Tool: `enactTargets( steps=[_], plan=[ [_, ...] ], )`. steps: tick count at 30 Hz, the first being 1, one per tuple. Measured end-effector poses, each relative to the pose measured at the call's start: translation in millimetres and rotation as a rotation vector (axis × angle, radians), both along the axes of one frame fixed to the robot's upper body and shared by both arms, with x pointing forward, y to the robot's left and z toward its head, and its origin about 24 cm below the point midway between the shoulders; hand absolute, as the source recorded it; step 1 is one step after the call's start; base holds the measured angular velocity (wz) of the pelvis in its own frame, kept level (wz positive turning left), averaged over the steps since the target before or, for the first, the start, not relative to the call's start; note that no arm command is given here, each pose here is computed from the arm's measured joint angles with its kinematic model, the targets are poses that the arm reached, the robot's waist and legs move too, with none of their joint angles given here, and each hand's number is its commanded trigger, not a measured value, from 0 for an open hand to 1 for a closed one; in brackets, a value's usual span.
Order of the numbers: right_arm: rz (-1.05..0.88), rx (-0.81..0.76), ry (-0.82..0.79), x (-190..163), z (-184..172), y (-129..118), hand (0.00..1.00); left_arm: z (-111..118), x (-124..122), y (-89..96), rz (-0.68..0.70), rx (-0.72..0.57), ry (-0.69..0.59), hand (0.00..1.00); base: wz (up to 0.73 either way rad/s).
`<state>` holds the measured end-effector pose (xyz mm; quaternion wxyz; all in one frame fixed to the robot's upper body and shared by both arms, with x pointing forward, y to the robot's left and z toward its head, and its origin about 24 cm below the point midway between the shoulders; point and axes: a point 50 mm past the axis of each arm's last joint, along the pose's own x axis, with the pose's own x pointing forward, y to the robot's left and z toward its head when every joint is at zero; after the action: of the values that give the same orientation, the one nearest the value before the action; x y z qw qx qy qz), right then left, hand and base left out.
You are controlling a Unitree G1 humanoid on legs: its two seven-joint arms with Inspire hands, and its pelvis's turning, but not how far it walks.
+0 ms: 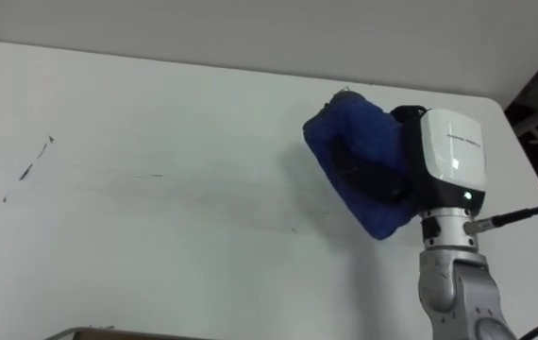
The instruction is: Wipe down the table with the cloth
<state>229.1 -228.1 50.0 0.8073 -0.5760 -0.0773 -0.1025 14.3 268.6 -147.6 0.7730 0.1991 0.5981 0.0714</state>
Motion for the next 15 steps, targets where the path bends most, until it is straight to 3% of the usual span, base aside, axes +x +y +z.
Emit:
enactTargets(
  steps=[12,13,14,15],
  plan=[
    [0.039,-0.042,0.01,0,-2,8,1.0,-1,-5,0.2,0.004,-0.004,0.015,0.0,0.0],
    [0.052,-0.043,0.016,0,-4,10,0.92,-2,-5,0.1,0.006,-0.005,0.02,0.0,0.0],
    [0.064,-0.043,0.024,0,-6,12,0.37,-2,-6,0.2,0.006,-0.005,0.021,0.0,0.0],
    [0.068,-0.043,0.03,0,-7,13,0.0,-2,-6,0.2,0.006,-0.005,0.021,0.0,0.04]
  ],
)
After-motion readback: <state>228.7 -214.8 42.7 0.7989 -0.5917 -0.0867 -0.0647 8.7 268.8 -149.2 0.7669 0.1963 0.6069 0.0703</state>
